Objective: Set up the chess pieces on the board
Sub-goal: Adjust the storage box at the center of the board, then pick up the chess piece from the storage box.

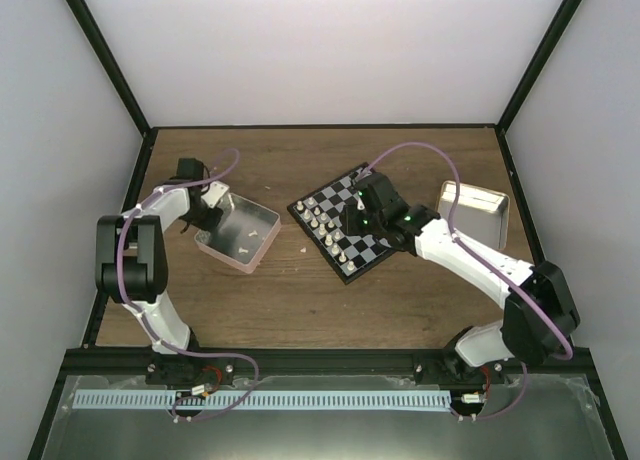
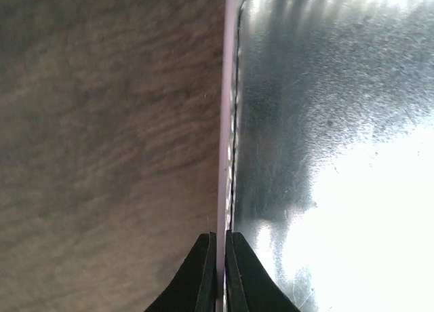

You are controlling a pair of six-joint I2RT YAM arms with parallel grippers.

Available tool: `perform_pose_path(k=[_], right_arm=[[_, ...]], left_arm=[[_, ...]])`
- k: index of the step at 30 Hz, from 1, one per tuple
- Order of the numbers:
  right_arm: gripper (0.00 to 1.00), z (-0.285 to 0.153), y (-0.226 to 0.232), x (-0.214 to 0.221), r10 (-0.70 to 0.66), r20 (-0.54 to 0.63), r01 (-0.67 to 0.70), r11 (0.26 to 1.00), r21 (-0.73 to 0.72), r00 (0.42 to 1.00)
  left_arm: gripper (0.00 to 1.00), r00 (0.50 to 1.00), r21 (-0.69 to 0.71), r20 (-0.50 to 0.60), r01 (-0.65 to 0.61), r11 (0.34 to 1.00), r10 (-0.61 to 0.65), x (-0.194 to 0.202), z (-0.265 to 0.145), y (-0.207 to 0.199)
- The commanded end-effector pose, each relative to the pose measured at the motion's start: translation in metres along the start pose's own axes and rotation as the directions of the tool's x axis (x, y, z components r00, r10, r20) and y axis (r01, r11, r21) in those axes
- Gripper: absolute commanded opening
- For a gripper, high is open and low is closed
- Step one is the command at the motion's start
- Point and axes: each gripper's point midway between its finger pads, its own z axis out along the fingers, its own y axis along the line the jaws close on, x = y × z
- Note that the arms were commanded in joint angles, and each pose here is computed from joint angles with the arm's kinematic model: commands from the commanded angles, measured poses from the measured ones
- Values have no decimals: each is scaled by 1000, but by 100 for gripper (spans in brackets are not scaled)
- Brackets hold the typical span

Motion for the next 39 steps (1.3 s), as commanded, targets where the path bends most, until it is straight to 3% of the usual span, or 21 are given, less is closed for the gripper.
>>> perform_pose_path(k=[1,6,10,15,19,22,27,30,37,39], right_arm=[[37,-21,10,-19,-15,57,17,999,-49,998],[37,-27,17,-19,-20,72,26,995,-92,997],[37,-31,21,-18,-29,75,37,992,-117,997],[37,-34,24,-18,-31,84,43,989,-140,996],[37,-35,26,-20,-22,93,36,988,-152,995],[37,-35,25,-21,-11,100,26,988,-150,995],[37,-33,21,-21,5,108,10,991,-132,994],[37,-29,18,-20,15,109,-2,993,-117,994],[37,-19,13,-13,40,90,-31,994,-106,995],[37,-16,13,-10,45,81,-36,994,-107,996]], left_arm=[[6,976,-32,-10,215,976,-216,12,-10,1],[6,914,-30,38,405,914,-404,16,-19,-2],[13,868,-20,51,495,869,-493,23,-24,-7],[33,841,26,128,527,850,-525,15,-40,-10],[36,805,79,259,533,842,-534,-14,-75,-5],[36,742,186,337,551,813,-580,-34,-103,-14],[33,685,235,269,635,736,-677,-34,-106,-43],[37,662,236,223,675,699,-715,-29,-92,-65],[39,507,109,176,842,529,-844,2,-49,-72],[40,486,100,169,857,505,-857,5,-41,-74]])
